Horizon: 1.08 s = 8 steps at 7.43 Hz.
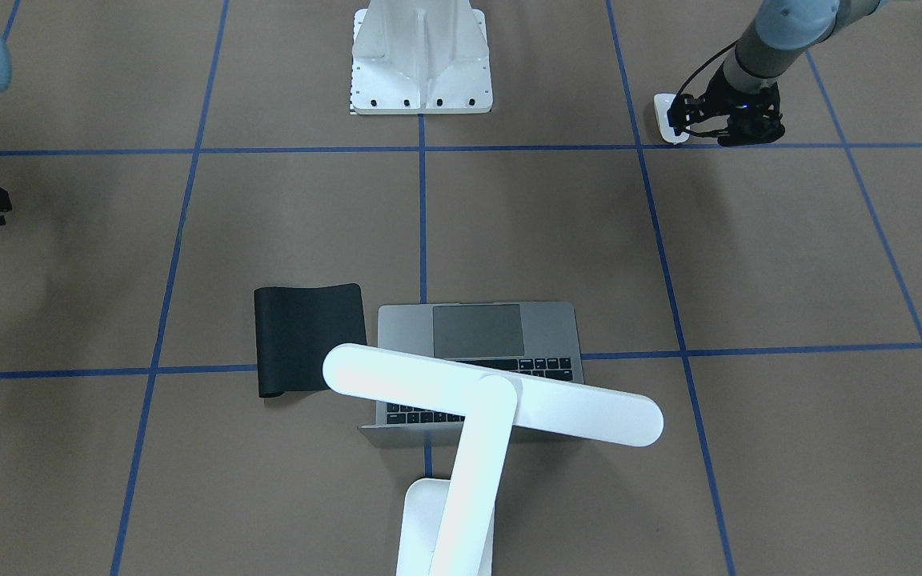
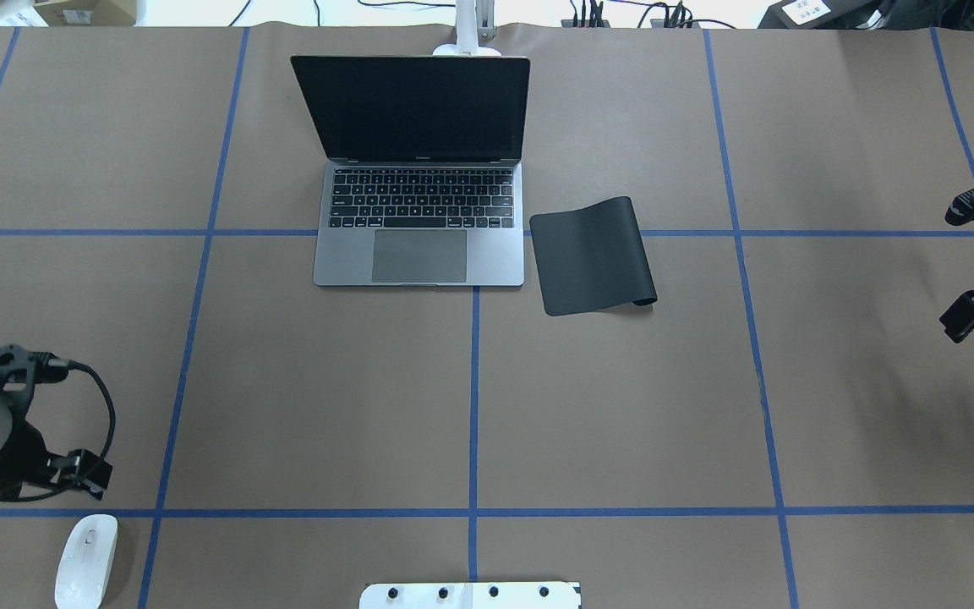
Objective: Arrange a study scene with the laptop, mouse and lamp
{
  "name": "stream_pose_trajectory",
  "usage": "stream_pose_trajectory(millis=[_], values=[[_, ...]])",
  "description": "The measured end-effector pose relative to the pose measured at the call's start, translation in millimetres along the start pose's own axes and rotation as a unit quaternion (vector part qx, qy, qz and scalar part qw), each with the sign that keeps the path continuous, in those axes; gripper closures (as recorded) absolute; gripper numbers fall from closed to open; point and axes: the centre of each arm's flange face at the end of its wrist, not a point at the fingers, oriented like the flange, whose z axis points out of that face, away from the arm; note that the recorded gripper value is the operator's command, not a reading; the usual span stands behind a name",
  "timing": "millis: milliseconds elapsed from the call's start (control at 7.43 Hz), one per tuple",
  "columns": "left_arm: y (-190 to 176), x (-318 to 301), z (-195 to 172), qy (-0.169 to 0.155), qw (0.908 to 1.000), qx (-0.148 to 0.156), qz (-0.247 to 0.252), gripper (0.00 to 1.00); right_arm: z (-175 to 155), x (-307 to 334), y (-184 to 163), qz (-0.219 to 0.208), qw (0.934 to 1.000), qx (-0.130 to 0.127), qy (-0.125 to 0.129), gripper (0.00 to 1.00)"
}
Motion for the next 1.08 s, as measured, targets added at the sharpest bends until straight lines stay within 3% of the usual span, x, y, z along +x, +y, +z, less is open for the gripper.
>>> stream_pose_trajectory(millis=[538, 673, 1077], values=[[44, 26, 50, -0.022, 0.9992, -0.01, 0.03, 0.0, 0, -1, -2, 0.0, 1.0, -0.003, 0.003, 0.0], [49, 28, 55, -0.026, 0.9989, -0.009, 0.038, 0.06, 0, -1, -2, 0.0, 1.0, -0.003, 0.003, 0.0], [57, 28, 63, -0.034, 0.9982, -0.009, 0.048, 0.4, -1, 1, -3, 0.005, 1.0, -0.006, 0.004, 0.0]])
